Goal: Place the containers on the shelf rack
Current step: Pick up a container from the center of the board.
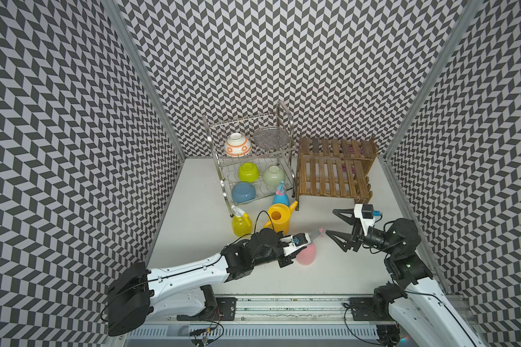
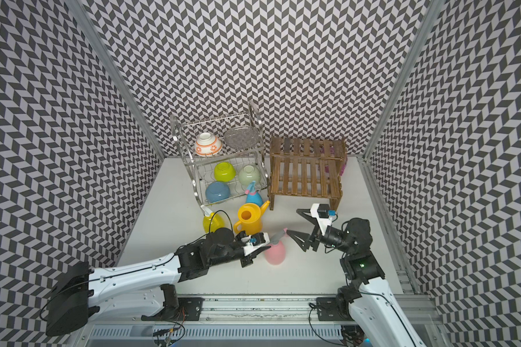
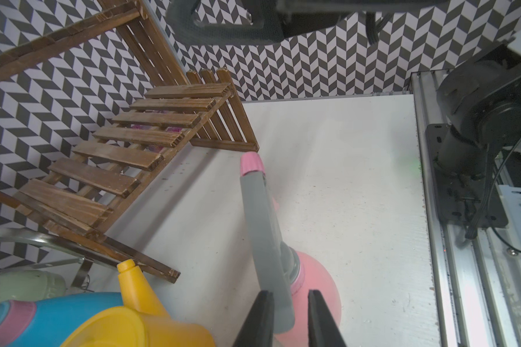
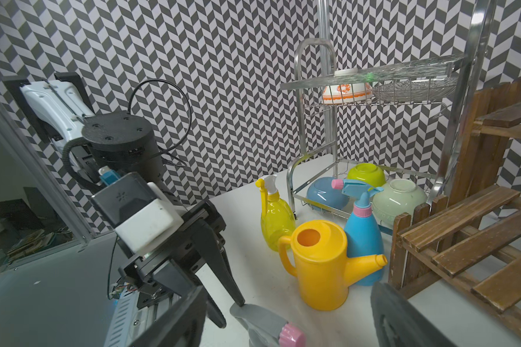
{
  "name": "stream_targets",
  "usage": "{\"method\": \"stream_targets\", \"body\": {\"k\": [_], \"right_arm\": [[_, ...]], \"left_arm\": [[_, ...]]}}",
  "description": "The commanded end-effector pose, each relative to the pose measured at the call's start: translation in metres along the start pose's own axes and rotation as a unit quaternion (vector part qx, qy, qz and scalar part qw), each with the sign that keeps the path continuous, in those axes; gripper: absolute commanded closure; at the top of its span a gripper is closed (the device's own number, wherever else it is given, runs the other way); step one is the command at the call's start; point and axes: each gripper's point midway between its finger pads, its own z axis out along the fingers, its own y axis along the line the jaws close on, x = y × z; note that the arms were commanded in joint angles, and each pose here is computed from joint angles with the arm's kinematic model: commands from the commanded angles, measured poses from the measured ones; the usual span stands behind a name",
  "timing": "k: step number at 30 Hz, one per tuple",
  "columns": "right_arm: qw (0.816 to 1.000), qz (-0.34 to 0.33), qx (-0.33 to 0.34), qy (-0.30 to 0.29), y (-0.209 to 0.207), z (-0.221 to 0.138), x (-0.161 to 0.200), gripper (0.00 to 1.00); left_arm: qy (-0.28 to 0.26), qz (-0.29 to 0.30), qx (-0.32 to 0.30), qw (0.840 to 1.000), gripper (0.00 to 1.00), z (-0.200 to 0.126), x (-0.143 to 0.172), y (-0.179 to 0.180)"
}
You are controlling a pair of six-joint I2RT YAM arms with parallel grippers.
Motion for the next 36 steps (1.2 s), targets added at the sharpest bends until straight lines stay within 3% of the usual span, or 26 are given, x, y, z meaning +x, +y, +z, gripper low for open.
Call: {"method": "stream_targets", "body": {"k": [1, 2, 4, 11, 28, 36], "right_arm": [[0.999, -0.034, -0.007, -0.019, 0.012, -0.006, -0.013, 0.12], [0.999, -0.036, -0.004, -0.021, 0.013, -0.008, -0.012, 0.11], [0.999, -0.036, 0.003, -0.026, 0.014, -0.010, -0.012, 0.11], [0.999, -0.032, 0.006, -0.026, 0.013, -0.011, -0.010, 0.10], [0.999, -0.033, 0.018, -0.020, 0.007, -0.010, -0.004, 0.10], [0.999, -0.030, 0.011, -0.009, 0.006, -0.007, 0.000, 0.11]], "left_arm": [[0.008, -0.007, -0.001, 1.000, 0.75, 0.001, -0.001, 0.000], [0.009, -0.011, -0.008, 1.000, 0.64, 0.001, -0.001, 0.002], [0.012, -0.017, -0.015, 1.000, 0.56, 0.002, 0.000, 0.005], [0.000, -0.026, -0.044, 0.999, 0.52, 0.009, -0.005, 0.016], [-0.005, -0.030, -0.019, 0.999, 0.67, 0.024, -0.014, 0.011], [0.004, -0.014, -0.021, 1.000, 0.87, 0.022, -0.013, 0.012]]}}
